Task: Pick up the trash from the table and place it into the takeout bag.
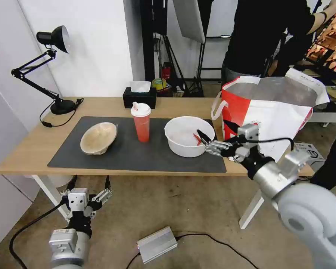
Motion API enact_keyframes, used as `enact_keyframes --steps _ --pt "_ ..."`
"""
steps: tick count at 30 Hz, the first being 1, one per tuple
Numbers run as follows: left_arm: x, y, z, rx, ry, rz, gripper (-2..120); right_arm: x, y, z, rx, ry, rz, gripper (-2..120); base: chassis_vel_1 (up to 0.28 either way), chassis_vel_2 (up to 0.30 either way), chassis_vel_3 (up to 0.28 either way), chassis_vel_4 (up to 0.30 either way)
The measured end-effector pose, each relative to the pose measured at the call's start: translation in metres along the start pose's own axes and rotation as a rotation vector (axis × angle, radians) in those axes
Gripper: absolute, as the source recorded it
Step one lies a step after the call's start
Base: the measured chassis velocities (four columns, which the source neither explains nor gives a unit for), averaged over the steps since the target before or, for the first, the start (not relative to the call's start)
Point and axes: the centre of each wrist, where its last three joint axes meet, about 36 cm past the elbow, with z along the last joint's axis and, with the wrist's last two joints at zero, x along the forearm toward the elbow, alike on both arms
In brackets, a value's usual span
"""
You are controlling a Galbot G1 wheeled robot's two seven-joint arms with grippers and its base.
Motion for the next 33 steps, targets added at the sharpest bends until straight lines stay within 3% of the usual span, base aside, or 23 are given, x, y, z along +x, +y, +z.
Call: enact_keyframes --steps 9,13,24,33 --pt "-0.001 -0.001 0.001 0.001 0.000 -0.005 100 -0.026 -0.022 -0.020 0.024 0.135 -0.158 100 0.000 0.000 0.000 0.000" --pt "-0.003 -0.001 0.003 0.003 0.000 -0.007 100 -0.045 -0.043 -0.031 0.057 0.216 -0.222 100 0.000 0.000 0.000 0.000" --pt "-0.006 -0.001 0.006 0.009 0.003 -0.017 100 -0.087 -0.071 -0.037 0.154 0.371 -0.208 100 0.000 0.000 0.000 0.000" --pt "-0.008 -0.001 0.006 0.010 0.002 -0.022 100 -0.106 -0.078 -0.025 0.194 0.430 -0.195 100 0.000 0.000 0.000 0.000"
